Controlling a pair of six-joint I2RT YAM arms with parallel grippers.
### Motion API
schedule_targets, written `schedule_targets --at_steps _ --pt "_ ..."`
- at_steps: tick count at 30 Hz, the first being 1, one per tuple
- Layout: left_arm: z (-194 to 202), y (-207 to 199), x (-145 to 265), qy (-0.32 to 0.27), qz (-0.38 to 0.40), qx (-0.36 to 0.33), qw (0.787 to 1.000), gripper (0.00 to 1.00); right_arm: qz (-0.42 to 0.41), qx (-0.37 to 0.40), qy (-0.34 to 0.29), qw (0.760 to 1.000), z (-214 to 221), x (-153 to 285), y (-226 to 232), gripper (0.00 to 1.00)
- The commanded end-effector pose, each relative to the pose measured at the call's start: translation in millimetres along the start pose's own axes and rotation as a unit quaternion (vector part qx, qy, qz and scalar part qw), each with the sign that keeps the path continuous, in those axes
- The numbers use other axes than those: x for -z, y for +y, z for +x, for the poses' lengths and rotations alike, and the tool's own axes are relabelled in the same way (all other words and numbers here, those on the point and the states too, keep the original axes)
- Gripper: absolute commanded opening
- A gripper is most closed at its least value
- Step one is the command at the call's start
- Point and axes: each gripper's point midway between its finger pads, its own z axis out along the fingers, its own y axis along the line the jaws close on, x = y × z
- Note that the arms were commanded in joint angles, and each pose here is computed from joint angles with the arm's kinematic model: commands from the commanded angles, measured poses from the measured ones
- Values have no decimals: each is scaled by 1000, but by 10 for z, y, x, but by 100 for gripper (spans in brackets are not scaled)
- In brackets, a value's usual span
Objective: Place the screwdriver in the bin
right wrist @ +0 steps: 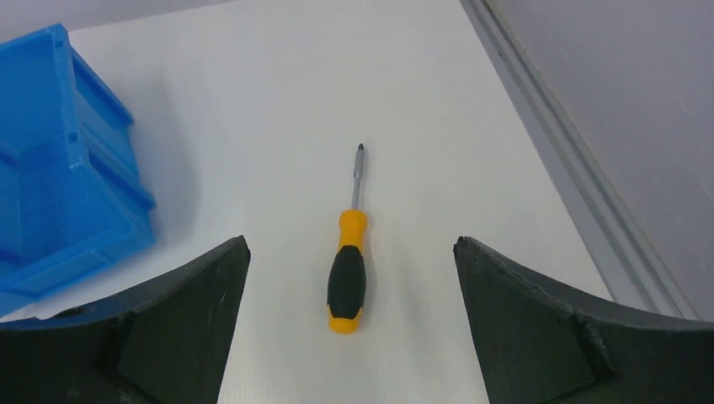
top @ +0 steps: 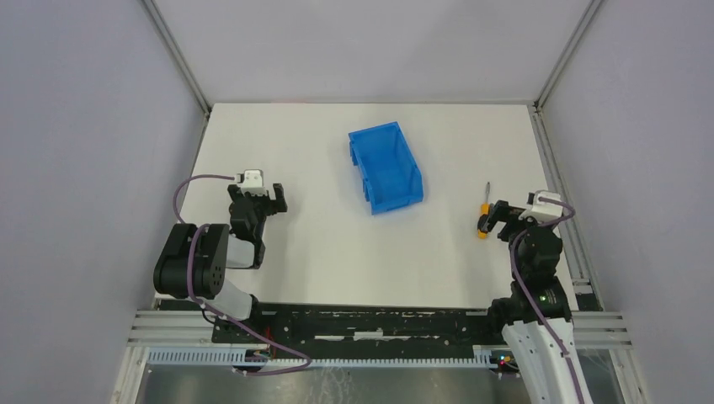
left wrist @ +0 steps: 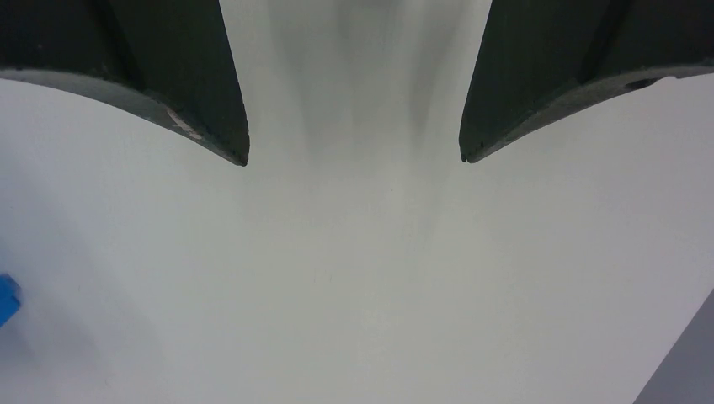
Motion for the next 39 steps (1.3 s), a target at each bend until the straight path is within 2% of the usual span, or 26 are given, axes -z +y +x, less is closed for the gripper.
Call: schedule_targets --at_steps 1,4,6,7,8,10,15,18,22,23,24,26,27,29,32,35,39 --pt "-122 -8 -8 -20 1 18 1000 100 13 2 -64 998 -927 -7 42 98" --pt "-125 -6 -9 -21 1 18 1000 100 30 30 -11 999 -1269 -183 91 98" --pt "-126 -7 -9 -21 1 18 1000 100 39 61 66 995 -1341 -390 143 98" --pt "-124 -5 -9 -20 1 18 1000 100 44 81 125 988 -1225 -540 166 98" --pt "-124 -8 -8 -21 1 18 1000 100 41 92 152 983 -1281 -622 208 98" --pt "-124 -8 -8 -21 1 18 1000 100 42 113 230 966 -1014 -857 228 98" --pt "-127 -5 -9 -21 1 18 1000 100 -6 91 352 932 58 -1264 292 96" --pt "-125 -7 -10 -21 1 18 1000 100 -16 80 401 912 683 -1285 286 88" --pt "-119 -5 -8 -20 1 18 1000 100 4 82 438 895 1224 -1223 155 76" --pt "-126 -5 -10 -21 1 18 1000 100 6 80 443 893 1317 -1216 139 70" --pt "-126 -5 -10 -21 1 18 1000 100 6 81 448 890 1375 -1206 128 60" --pt "-126 -6 -10 -21 1 18 1000 100 7 84 459 885 1437 -1177 108 33" --pt "-124 -5 -9 -20 1 18 1000 100 10 86 458 885 1392 -1171 96 19" --pt "-125 -6 -9 -21 1 18 1000 100 12 90 449 889 1185 -1168 100 1" --pt "-123 -6 -8 -20 1 18 1000 100 3 96 434 896 613 -1134 169 0" --pt "-122 -6 -8 -20 1 18 1000 100 -14 112 443 889 69 -960 222 0" --pt "-124 -5 -9 -20 1 18 1000 100 0 112 393 913 -561 -959 237 0"
